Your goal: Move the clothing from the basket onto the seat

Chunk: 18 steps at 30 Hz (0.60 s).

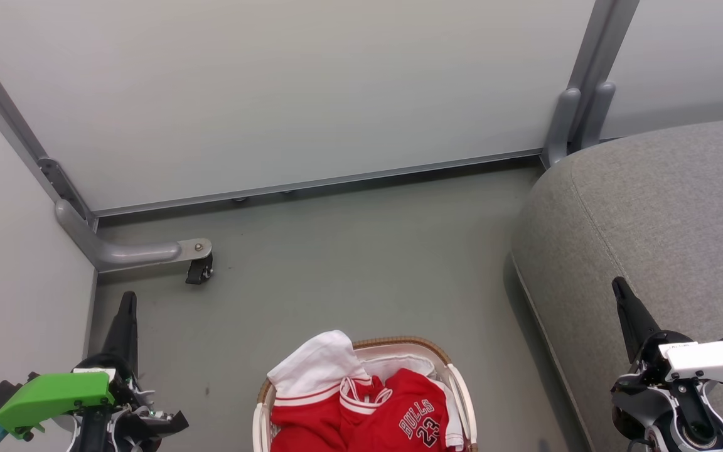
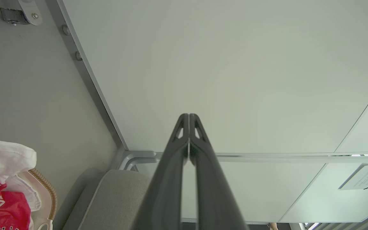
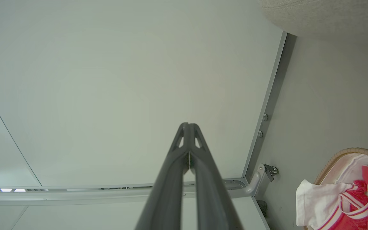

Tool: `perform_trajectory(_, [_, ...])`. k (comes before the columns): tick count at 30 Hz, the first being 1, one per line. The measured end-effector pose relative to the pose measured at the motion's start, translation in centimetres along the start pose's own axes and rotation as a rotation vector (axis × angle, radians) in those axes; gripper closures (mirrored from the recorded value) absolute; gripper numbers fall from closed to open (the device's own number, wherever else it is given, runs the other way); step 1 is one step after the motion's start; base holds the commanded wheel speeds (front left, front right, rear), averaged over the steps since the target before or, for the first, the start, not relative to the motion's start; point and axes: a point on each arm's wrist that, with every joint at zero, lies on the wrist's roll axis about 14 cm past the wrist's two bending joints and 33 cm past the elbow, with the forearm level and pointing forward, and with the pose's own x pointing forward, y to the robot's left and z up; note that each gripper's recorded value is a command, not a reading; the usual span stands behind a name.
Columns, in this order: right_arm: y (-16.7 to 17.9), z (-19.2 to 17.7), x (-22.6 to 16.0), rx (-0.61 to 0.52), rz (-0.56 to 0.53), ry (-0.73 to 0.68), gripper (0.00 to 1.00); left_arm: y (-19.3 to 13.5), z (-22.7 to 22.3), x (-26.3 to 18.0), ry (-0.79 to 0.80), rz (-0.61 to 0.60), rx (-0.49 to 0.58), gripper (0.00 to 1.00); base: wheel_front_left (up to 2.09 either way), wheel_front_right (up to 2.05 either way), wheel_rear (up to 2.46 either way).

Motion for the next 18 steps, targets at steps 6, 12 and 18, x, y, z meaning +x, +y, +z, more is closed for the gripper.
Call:
perform_trajectory(6, [0.00,0.00,0.00,0.000,0.000,0.000,1.00,0.00,0.00,0.00,0.000,0.000,0.000,1.00,0.00,0.00,0.00])
perform_trajectory(12, [0.00,0.00,0.00,0.000,0.000,0.000,1.00,0.00,0.00,0.00,0.000,0.000,0.000,1.00,0.00,0.00,0.00])
perform_trajectory(18, [0.00,0.00,0.00,0.000,0.000,0.000,1.00,0.00,0.00,0.00,0.000,0.000,0.000,1.00,0.00,0.00,0.00])
